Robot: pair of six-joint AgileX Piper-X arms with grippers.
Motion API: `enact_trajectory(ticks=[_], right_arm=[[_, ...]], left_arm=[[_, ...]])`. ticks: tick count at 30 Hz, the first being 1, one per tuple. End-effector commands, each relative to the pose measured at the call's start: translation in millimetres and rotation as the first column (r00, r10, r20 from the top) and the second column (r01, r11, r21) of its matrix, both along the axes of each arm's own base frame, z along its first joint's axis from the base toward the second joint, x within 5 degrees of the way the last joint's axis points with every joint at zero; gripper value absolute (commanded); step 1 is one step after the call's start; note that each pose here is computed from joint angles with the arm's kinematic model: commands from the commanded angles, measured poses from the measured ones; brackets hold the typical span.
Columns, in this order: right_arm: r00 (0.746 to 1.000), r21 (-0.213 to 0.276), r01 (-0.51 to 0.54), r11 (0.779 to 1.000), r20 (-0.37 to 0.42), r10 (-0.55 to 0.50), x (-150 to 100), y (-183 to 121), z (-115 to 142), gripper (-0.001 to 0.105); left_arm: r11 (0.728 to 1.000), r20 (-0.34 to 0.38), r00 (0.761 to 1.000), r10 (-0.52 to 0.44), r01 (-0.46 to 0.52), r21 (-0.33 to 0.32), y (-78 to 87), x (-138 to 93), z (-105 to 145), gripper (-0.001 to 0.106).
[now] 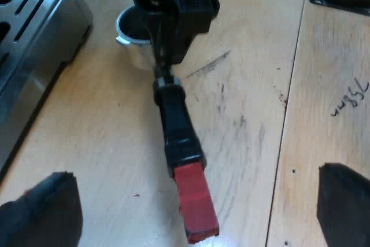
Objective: Put the handle in the coffee machine
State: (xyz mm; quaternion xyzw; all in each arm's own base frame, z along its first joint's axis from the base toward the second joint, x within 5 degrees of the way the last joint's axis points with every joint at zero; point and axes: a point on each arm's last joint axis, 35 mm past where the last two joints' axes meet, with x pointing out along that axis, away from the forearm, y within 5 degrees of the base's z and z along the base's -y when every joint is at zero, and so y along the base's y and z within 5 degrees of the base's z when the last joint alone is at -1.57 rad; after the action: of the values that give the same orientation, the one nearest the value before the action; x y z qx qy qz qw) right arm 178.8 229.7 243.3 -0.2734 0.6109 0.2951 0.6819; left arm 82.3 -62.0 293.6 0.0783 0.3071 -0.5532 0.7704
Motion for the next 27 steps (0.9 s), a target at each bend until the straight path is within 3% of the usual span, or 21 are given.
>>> enact_trajectory(ticks=[1,7,13,27], right_arm=[[1.0,0.046,0.009,0.999,-0.021,-0.008,-5,-4,14,0.0],[0.999,0.091,0.029,0.995,-0.023,-0.027,-9,-7,28,0.0],[1.0,0.13,0.025,0.991,-0.006,-0.024,-6,-3,40,0.0],[0.999,0.164,0.036,0.986,-0.031,-0.031,-6,-1,44,0.0]], left_arm=[[1.0,0.022,1.0,-0.019,0.02,-0.009,-0.8,1,1,0.083],[1.0,-0.041,0.999,-0.026,0.027,0.015,-5.9,11,-6,0.083],[0.994,-0.135,0.986,-0.094,0.102,0.05,-20.0,23,-19,0.083],[0.988,-0.12,0.985,-0.121,0.13,0.078,-34.6,48,-34,0.083]])
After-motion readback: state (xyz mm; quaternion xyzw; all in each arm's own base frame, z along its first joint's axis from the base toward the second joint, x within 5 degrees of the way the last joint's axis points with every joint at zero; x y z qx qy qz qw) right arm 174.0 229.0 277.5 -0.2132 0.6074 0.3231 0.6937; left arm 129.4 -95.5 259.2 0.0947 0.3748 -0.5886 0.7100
